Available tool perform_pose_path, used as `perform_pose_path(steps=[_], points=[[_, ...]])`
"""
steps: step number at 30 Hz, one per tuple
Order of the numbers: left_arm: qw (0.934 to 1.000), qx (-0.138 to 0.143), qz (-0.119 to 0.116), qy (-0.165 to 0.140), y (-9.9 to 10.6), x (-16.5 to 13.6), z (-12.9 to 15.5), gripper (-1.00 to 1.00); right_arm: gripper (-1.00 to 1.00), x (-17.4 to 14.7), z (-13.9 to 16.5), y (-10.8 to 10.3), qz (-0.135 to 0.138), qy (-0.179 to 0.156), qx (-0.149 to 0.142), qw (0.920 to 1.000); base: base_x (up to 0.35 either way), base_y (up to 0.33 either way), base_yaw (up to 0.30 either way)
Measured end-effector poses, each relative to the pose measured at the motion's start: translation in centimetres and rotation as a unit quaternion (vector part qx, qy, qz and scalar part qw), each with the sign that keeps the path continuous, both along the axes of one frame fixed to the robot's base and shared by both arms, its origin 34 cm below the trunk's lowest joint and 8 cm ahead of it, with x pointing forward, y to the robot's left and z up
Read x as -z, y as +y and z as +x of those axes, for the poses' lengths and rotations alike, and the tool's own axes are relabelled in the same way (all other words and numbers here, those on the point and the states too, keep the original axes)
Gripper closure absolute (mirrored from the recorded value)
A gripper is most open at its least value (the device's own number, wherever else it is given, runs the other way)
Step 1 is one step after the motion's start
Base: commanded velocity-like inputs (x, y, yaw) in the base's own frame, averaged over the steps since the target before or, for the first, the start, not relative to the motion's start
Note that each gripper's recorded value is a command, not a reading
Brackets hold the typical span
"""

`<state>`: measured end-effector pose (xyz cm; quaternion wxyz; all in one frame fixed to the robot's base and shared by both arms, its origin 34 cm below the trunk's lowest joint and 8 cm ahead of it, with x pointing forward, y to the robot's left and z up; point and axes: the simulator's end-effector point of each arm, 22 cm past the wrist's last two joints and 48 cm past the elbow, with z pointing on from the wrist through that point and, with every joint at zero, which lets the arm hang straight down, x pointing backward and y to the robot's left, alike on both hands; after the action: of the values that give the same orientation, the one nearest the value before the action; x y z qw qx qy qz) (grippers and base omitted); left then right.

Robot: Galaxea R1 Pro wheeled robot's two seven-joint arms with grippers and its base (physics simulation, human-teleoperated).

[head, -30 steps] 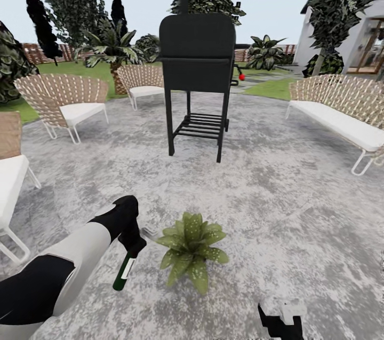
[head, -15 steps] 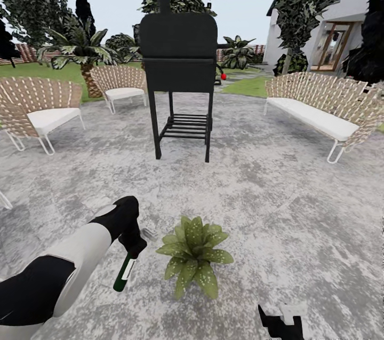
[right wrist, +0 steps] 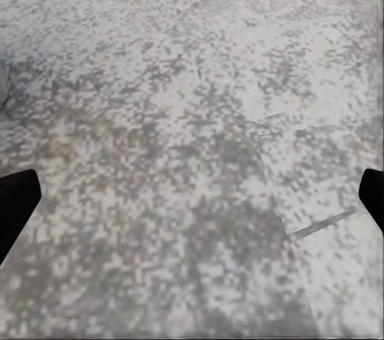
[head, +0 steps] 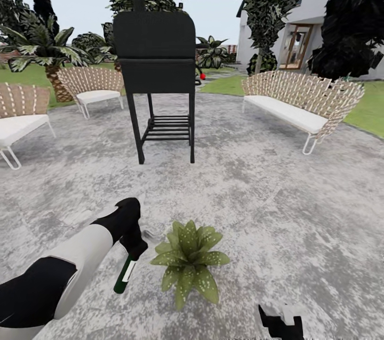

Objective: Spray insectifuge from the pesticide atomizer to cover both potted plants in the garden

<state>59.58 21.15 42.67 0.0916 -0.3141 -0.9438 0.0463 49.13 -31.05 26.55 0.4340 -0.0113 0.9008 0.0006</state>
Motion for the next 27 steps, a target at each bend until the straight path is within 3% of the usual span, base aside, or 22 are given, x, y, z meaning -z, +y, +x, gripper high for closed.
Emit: perform_pose_path(steps=[5, 11, 16, 27], points=[[1.0, 0.004, 0.008, 0.0, 0.4, -0.1, 0.1, 1.0, -1.0, 0.0, 0.0, 0.0, 0.0, 0.0, 0.0, 1.0, 0.001, 0.001, -0.27], [1.0, -0.002, 0.004, 0.004, 0.9, -0.4, 0.1, 1.0, -1.0, 0.1, -0.1, 0.1, 0.001, 0.001, 0.0, 1.0, -0.103, 0.145, -0.05], [1.0, -0.001, 0.003, -0.001, 0.8, -0.7, 0.5, 1.0, -1.0, 0.0, 0.0, 0.1, 0.0, 0.0, 0.0, 1.0, -0.095, 0.121, -0.054], [0.9999, 0.004, -0.013, 0.001, -0.4, -1.3, 0.7, 1.0, -1.0, 0.0, 0.0, 0.1, 0.001, 0.0, 0.0, 1.0, -0.003, 0.003, -0.224]])
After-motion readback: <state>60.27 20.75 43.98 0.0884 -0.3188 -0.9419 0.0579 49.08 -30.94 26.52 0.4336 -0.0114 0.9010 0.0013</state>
